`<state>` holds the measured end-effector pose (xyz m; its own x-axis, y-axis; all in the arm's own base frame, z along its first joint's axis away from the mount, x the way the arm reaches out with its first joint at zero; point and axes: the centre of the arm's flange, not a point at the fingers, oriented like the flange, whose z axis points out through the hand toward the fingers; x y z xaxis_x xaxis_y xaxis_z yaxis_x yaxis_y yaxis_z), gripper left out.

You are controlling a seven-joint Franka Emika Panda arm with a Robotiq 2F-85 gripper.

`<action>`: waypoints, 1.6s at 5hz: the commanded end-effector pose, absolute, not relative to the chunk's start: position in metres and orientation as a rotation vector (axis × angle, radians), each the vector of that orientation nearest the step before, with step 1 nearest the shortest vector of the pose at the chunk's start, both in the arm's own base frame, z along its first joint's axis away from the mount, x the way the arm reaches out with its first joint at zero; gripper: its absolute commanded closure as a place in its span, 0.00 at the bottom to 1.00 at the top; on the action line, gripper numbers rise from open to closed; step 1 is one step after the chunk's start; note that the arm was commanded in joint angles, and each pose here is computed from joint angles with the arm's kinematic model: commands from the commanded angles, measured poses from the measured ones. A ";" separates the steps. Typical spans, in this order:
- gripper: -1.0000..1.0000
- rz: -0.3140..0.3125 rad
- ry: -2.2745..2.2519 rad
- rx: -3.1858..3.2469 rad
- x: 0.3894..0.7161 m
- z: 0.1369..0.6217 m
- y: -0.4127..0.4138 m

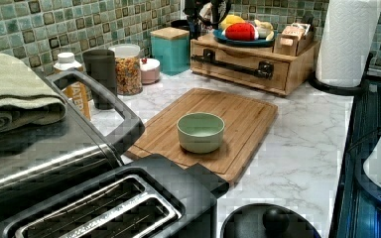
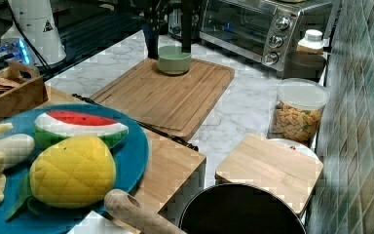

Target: Open the drawer.

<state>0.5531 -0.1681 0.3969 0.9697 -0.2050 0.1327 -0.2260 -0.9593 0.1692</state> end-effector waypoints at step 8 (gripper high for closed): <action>0.00 0.119 -0.303 2.932 0.507 0.294 -0.229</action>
<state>0.5276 -0.2109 0.3148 0.9703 -0.2021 0.1326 -0.2235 -0.9591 0.1735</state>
